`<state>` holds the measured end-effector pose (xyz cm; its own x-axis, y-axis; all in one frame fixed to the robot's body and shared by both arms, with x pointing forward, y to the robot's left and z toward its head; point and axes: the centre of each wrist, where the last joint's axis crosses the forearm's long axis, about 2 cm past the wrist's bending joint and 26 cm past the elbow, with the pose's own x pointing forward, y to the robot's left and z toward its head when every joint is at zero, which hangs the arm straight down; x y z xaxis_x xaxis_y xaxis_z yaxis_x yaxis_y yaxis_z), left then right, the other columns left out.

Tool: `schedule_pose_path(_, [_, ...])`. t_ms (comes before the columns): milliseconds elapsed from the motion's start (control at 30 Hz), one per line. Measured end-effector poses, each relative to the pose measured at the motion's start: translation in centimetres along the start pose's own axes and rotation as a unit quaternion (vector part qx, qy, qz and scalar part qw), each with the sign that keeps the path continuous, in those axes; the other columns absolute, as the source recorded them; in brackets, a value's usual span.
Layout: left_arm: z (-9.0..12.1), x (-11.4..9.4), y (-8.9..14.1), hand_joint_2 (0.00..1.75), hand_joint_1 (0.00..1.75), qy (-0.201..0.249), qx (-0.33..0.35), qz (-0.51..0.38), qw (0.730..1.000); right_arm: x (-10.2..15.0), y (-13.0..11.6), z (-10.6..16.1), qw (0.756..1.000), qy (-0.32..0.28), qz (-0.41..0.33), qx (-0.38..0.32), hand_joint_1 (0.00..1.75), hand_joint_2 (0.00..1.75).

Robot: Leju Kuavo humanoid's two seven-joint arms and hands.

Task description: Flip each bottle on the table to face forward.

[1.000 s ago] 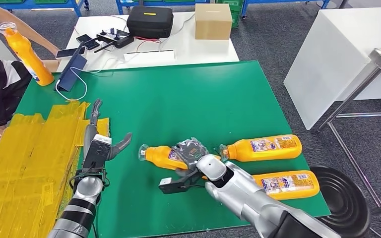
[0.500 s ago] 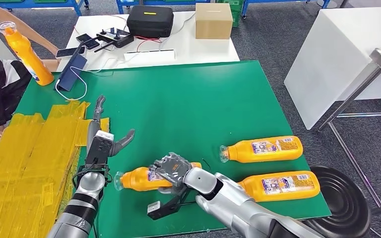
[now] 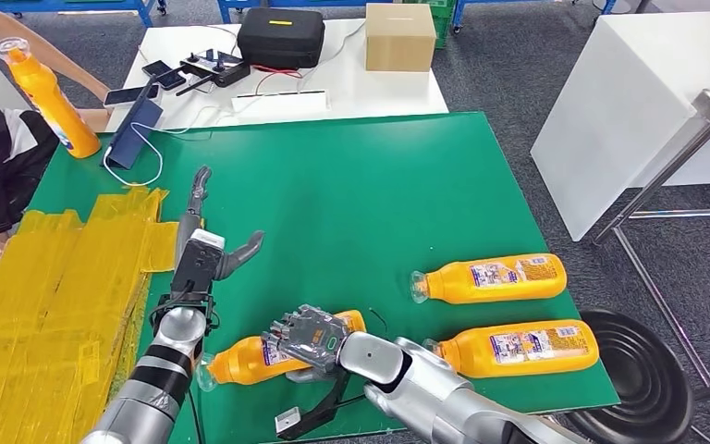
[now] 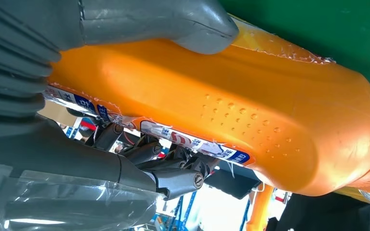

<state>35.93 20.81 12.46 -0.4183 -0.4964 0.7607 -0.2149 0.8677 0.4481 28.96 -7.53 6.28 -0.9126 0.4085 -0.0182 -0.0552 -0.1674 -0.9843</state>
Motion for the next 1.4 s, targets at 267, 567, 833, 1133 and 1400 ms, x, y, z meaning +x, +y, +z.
schedule_pose_path(267, [-0.1, 0.0, -0.3, 1.75, 0.0, 0.002, -0.007, 0.003, 1.0, -0.4, 0.2, 0.4, 0.999, 0.001, 0.03, -0.014, 0.98, 1.75])
schedule_pose_path(567, [0.8, -0.5, -0.4, 1.75, 0.0, 0.014, -0.005, -0.002, 1.0, -1.7, 0.1, 0.7, 0.994, 0.094, 0.033, 0.036, 0.0, 1.75])
schedule_pose_path(833, [2.3, -1.1, -0.2, 1.75, 0.0, 0.031, -0.006, -0.005, 1.0, -2.3, -0.7, 0.4, 0.988, 0.154, -0.014, 0.022, 0.0, 0.0])
schedule_pose_path(1133, [3.4, -1.4, 0.4, 1.75, 0.0, 0.042, 0.003, -0.011, 0.999, -1.1, -1.1, 0.0, 0.978, 0.194, -0.07, -0.008, 0.0, 0.0])
schedule_pose_path(1400, [4.2, -1.6, 1.0, 1.75, 0.0, 0.049, 0.012, -0.015, 0.999, -0.1, -1.3, -0.2, 0.973, 0.203, -0.103, -0.025, 0.0, 0.0])
